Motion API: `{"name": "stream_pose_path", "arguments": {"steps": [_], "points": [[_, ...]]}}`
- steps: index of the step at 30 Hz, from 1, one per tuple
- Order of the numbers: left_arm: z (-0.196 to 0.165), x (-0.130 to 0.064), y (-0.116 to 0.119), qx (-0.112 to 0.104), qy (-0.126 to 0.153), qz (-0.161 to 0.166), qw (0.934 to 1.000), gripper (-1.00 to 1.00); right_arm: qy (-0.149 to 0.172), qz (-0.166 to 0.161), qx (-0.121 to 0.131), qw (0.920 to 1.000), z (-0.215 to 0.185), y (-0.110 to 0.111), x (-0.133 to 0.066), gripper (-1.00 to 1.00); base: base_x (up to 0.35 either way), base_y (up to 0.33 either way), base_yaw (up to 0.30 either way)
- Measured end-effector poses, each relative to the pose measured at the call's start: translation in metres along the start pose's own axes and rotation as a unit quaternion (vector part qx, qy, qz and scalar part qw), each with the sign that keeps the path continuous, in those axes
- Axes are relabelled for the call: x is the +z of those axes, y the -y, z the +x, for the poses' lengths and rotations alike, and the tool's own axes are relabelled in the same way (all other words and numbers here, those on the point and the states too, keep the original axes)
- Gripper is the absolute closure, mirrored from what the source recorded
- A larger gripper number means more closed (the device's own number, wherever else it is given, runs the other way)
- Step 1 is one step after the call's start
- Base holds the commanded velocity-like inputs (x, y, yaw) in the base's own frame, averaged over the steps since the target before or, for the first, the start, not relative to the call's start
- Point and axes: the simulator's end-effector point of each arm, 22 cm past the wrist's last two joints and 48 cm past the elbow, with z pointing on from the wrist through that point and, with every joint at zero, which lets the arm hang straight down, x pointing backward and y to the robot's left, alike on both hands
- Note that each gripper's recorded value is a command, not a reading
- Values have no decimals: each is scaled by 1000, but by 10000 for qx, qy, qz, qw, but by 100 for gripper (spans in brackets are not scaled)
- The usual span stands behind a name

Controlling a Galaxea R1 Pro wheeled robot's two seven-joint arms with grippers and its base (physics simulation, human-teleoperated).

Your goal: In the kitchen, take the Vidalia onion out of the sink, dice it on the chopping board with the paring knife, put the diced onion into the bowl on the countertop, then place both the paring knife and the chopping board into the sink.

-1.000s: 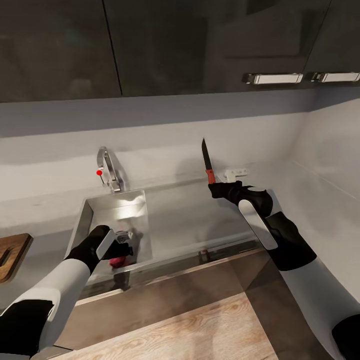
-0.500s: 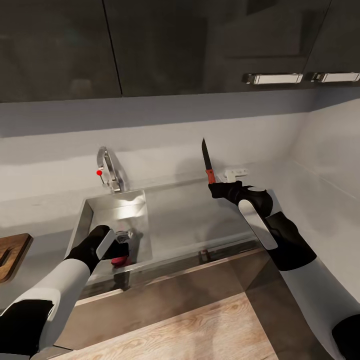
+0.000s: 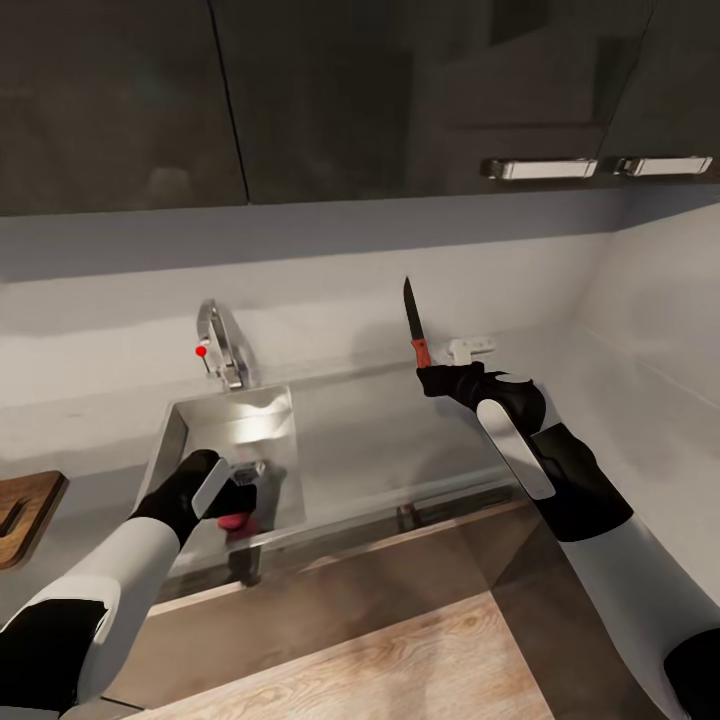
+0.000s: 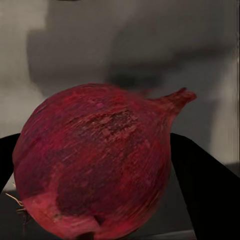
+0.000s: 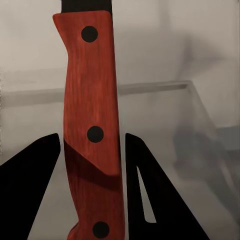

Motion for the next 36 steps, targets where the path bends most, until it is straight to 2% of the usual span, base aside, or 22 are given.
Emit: {"name": "stream_pose_path", "arguments": {"steps": [5, 9, 14, 16, 17, 21, 26, 30, 33, 36], "points": [[-15, -12, 0, 16, 210, 20, 9998, 100, 40, 4, -8, 10000, -5, 0, -4, 100, 0, 0, 0], [-40, -31, 0, 38, 566, 44, 9984, 100, 73, 4, -13, 10000, -8, -1, -6, 100, 0, 0, 0], [-55, -45, 2, 34, 830, 83, 9965, 100, 109, 4, -25, 9999, -13, -1, -10, 100, 0, 0, 0], [-65, -49, 2, 9, 1023, 98, 9947, 100, 124, 4, -29, 9999, -15, -2, -11, 100, 0, 0, 0], [-75, -54, 3, -25, 1256, 111, 9920, 100, 132, 4, -31, 9999, -15, -2, -12, 100, 0, 0, 0], [-99, -76, 1, -25, 1670, 124, 9859, 100, 161, 2, -44, 9999, -19, -3, -15, 100, 0, 0, 0], [-114, -95, -1, -17, 1945, 137, 9808, 100, 183, -26, -107, 9998, -21, -8, -18, 100, 0, 0, 0], [-131, -129, 6, 45, 2572, 257, 9660, 100, 210, -37, -137, 9997, -24, -10, -21, 100, 0, 0, 0], [-135, -144, 4, 84, 2808, 274, 9593, 100, 234, -36, -143, 9996, -27, -10, -23, 100, 0, 0, 0], [-133, -150, 4, 105, 2898, 288, 9566, 100, 258, -34, -148, 9996, -29, -11, -25, 100, 0, 0, 0]]}}
